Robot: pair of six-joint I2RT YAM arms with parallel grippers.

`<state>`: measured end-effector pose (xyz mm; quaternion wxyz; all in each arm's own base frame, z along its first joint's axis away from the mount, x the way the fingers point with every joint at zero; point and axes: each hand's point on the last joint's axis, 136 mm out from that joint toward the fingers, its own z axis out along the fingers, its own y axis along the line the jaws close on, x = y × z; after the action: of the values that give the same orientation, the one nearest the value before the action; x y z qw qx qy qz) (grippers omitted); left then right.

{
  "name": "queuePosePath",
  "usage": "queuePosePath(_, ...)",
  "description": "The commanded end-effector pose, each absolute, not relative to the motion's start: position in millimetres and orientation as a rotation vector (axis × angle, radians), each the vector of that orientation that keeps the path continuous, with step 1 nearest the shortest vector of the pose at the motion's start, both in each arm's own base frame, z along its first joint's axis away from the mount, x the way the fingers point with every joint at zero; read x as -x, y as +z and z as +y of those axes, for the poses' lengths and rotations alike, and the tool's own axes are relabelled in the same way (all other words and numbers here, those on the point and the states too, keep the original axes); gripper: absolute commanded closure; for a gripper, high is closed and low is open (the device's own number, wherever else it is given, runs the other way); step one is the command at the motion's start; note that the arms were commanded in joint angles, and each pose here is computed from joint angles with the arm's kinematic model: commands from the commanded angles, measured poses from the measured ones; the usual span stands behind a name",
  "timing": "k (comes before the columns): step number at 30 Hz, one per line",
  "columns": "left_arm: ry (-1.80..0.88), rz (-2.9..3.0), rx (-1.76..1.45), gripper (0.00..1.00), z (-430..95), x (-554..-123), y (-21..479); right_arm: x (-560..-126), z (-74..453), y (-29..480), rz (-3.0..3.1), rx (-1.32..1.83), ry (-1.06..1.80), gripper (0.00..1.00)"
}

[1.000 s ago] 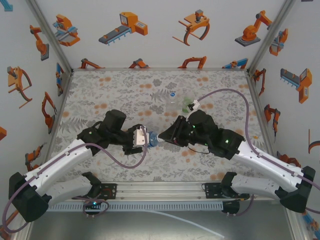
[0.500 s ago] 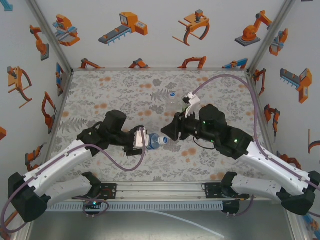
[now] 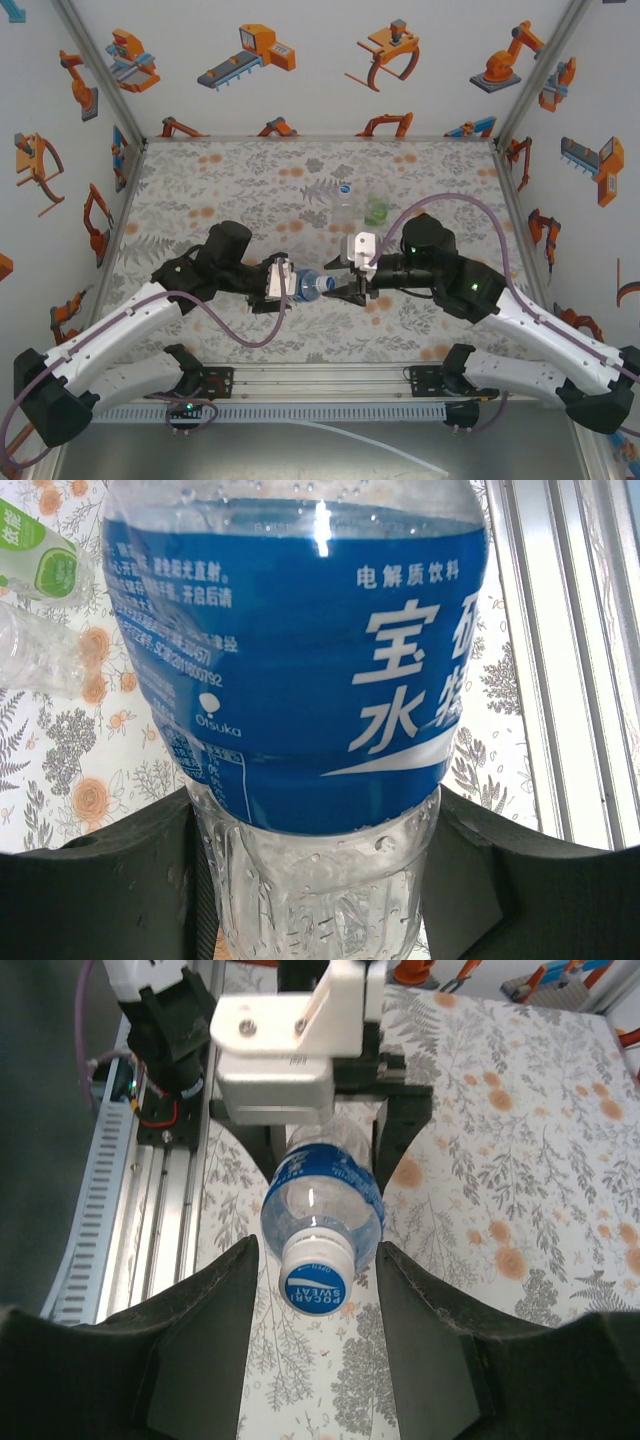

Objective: Screw on the bottle caps

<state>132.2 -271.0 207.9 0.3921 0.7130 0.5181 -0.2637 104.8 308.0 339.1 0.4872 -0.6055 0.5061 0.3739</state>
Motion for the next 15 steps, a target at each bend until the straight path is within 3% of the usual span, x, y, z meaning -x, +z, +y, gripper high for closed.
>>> queuePosePath(1, -0.694, 1.249, -1.819, 1.0, -272.0, -123.9, 219.8, -96.1, 306.0, 334.5, 1.164, 1.517, 0.906, 0.53)
queuePosePath(5, -0.695, 1.248, -1.82, 1.0, -272.3, -123.2, 219.8, -99.4, 306.3, 331.5, 1.179, 1.497, 0.899, 0.59)
queuePosePath(11, -0.69, 1.247, -1.817, 1.0, -272.0, -123.8, 220.6, -113.6, 306.2, 329.7, 1.29, 1.413, 0.883, 0.81)
queuePosePath(14, -0.675, 1.264, -1.813, 1.0, -271.4, -126.3, 218.9, -137.4, 304.5, 334.7, 1.511, 1.162, 0.943, 1.0)
queuePosePath(15, -0.66, 1.278, -1.809, 1.0, -271.2, -129.1, 217.4, -152.3, 301.6, 334.5, 1.642, 0.991, 0.975, 1.0)
